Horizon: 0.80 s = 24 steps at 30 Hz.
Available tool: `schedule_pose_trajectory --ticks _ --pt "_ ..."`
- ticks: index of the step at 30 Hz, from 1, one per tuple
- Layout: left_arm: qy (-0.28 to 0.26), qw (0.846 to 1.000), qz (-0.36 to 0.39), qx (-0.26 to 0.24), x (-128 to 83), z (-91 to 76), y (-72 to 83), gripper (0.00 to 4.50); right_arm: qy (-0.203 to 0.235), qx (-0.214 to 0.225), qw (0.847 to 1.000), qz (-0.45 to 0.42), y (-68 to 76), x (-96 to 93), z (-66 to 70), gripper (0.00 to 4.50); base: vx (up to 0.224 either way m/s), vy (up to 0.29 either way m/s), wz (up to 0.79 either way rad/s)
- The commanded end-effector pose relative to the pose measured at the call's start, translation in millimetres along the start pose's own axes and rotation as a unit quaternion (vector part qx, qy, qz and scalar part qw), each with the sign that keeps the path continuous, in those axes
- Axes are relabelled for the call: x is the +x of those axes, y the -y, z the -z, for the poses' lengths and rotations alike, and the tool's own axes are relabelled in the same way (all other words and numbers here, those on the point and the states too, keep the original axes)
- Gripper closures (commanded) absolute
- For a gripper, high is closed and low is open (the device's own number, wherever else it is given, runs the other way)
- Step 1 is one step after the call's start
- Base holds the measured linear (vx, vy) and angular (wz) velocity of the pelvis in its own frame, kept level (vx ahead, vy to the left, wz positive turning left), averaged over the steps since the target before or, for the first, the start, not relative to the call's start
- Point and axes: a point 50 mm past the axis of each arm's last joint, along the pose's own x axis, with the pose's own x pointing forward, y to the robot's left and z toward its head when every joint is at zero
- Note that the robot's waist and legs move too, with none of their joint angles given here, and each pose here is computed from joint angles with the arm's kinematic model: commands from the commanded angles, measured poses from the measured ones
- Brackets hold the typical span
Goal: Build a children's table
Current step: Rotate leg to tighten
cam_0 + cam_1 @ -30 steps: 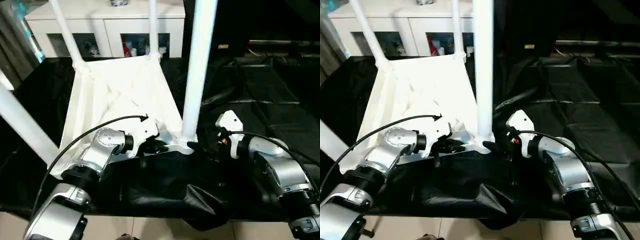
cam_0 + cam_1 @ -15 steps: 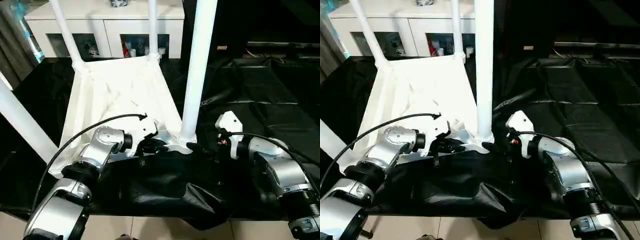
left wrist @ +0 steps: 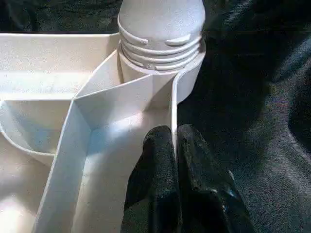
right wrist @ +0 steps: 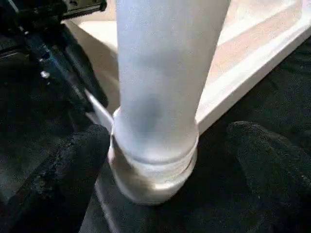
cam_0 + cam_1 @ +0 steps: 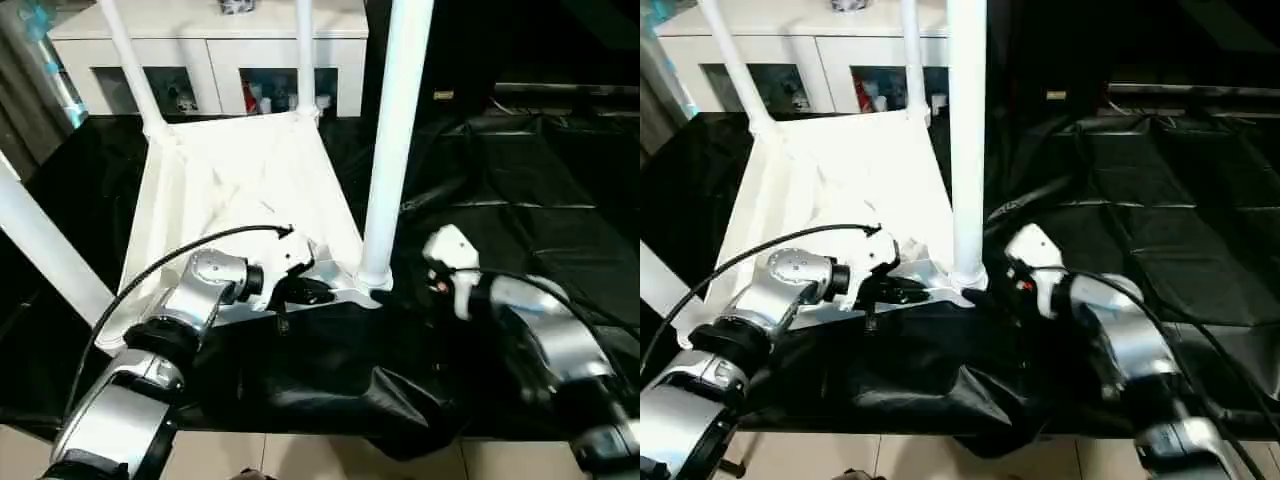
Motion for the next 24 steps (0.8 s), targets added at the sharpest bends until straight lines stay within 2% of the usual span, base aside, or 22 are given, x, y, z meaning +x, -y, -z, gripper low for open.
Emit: schedule_pose_trajectory --ticks 1,7,8,11,14,16,17,24 --pt "-0.033 0.999 0.024 -0.023 3.2 17.9 8.3 4.42 0.002 -0.01 1.0 -0.002 1.1 2.7 -2.2 0.0 0.0 0.0 0.0" --pt "-0.035 0.999 0.029 -0.024 3.6 19.5 10.0 4.42 0.008 -0.004 1.0 -0.01 1.6 14.0 -5.4 0.0 0.0 0.0 0.0" --pt "-0.035 0.999 0.03 -0.023 3.5 19.7 10.1 4.5 0.006 -0.003 1.0 -0.013 1.3 15.2 -5.0 0.31 0.0 0.0 0.0" --pt "-0.034 0.999 0.029 -0.024 2.7 19.8 9.6 4.5 0.008 0.002 1.0 -0.016 1.5 17.3 -4.5 0.44 0.0 0.0 0.0" --pt "-0.034 0.999 0.029 -0.024 2.2 19.6 9.1 4.5 0.009 0.005 1.0 -0.017 1.9 18.1 -4.3 0.78 0.0 0.0 0.0" --pt "-0.034 0.999 0.028 -0.025 1.7 19.5 8.7 4.5 0.009 0.007 1.0 -0.018 2.0 19.1 -3.5 0.81 0.0 0.0 0.0" --pt "-0.034 0.999 0.028 -0.025 1.3 19.5 8.5 4.5 0.008 0.008 1.0 -0.019 2.0 19.7 -2.7 1.01 0.0 0.0 0.0" --pt "-0.039 0.998 0.027 -0.029 -0.7 21.1 7.6 4.5 0.006 0.02 0.999 -0.024 -2.2 23.5 4.0 1.56 0.0 0.0 0.0"
